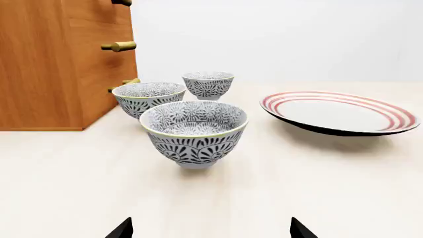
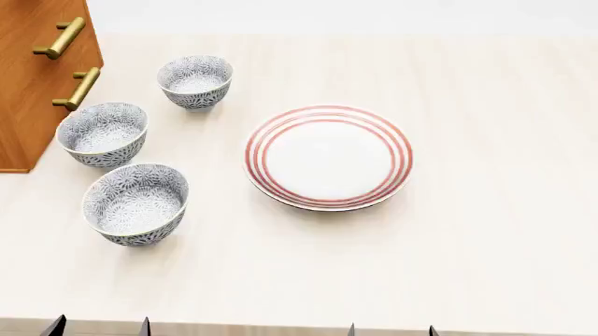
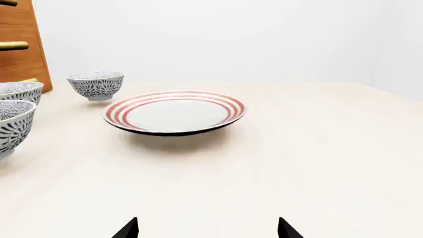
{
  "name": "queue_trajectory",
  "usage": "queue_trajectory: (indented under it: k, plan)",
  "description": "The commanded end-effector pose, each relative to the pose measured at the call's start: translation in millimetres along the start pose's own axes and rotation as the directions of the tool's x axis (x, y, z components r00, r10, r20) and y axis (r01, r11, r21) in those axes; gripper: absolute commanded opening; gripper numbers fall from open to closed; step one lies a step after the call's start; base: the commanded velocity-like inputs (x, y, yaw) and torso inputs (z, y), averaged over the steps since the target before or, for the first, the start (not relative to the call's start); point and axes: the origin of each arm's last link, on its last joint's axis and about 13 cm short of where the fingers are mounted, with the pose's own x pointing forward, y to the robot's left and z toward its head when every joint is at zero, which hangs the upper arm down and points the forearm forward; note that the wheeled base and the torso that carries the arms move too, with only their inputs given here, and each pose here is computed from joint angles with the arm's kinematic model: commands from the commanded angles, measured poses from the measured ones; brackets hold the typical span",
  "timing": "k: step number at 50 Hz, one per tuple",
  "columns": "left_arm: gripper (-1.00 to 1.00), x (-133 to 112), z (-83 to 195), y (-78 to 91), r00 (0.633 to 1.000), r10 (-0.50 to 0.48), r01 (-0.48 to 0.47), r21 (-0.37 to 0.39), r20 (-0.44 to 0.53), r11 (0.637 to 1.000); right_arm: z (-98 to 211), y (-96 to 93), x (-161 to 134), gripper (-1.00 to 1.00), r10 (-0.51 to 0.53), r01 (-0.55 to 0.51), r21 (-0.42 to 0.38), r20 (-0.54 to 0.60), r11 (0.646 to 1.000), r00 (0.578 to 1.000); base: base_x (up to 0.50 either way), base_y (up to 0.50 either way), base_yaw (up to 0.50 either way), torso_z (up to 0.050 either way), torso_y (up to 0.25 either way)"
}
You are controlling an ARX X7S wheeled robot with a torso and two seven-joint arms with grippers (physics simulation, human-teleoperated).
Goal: Put the bowl at the front on the plate.
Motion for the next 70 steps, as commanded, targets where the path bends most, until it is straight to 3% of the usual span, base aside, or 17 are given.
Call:
queue_trajectory:
  k: [1, 16, 21, 23, 27, 41, 48, 70]
  plan:
    - [1.0, 0, -1, 0.0, 1.0, 0.0, 0.0, 0.0, 0.0, 1.0, 0, 0.6, 0, 1.0, 0.0, 0.0, -0.004, 0.0, 1.0, 1.0, 0.0, 0.0, 0.0, 0.0, 0.0]
    - [1.0, 3, -1, 0.0, 1.0, 0.006, -0.006, -0.015, -0.025, 1.0, 1, -1.5, 1, 1.0, -0.014, 0.015, 0.042, -0.014, 0.999, 1.0, 0.0, 0.0, 0.0, 0.0, 0.0]
    - [1.0, 3, -1, -0.1, 0.999, 0.015, -0.015, -0.002, -0.046, 1.0, 8, -1.0, 5, 1.0, -0.01, 0.012, 0.063, -0.023, 0.998, 1.0, 0.0, 0.0, 0.0, 0.0, 0.0]
    - [1.0, 3, 1, -1.3, 0.999, 0.007, -0.005, 0.039, -0.051, 0.999, 19, -1.8, 7, 1.0, 0.0, 0.0, 0.094, 0.004, 0.996, 1.0, 0.0, 0.0, 0.0, 0.0, 0.0]
    - [1.0, 8, 13, -3.2, 0.999, -0.008, 0.009, 0.019, -0.044, 1.0, 31, -2.1, 10, 1.0, 0.011, -0.012, 0.109, 0.008, 0.994, 1.0, 0.0, 0.0, 0.0, 0.0, 0.0]
    - [1.0, 22, 61, -7.0, 0.999, -0.04, 0.041, 0.056, -0.013, 0.998, 67, -5.8, 17, 1.0, 0.03, -0.03, 0.11, 0.008, 0.993, 1.0, 0.0, 0.0, 0.0, 0.0, 0.0]
    - [1.0, 30, 84, -9.0, 0.999, -0.046, 0.046, 0.028, 0.015, 0.999, 82, -9.4, 19, 1.0, 0.046, -0.048, 0.081, 0.021, 0.996, 0.999, 0.0, 0.0, 0.0, 0.0, 0.0]
    - [1.0, 42, 154, -17.3, 0.986, -0.108, 0.1, 0.063, 0.131, 0.993, 147, -14.9, 33, 1.0, 0.093, -0.092, -0.008, 0.097, 0.996, 0.991, 0.0, 0.0, 0.0, 0.0, 0.0]
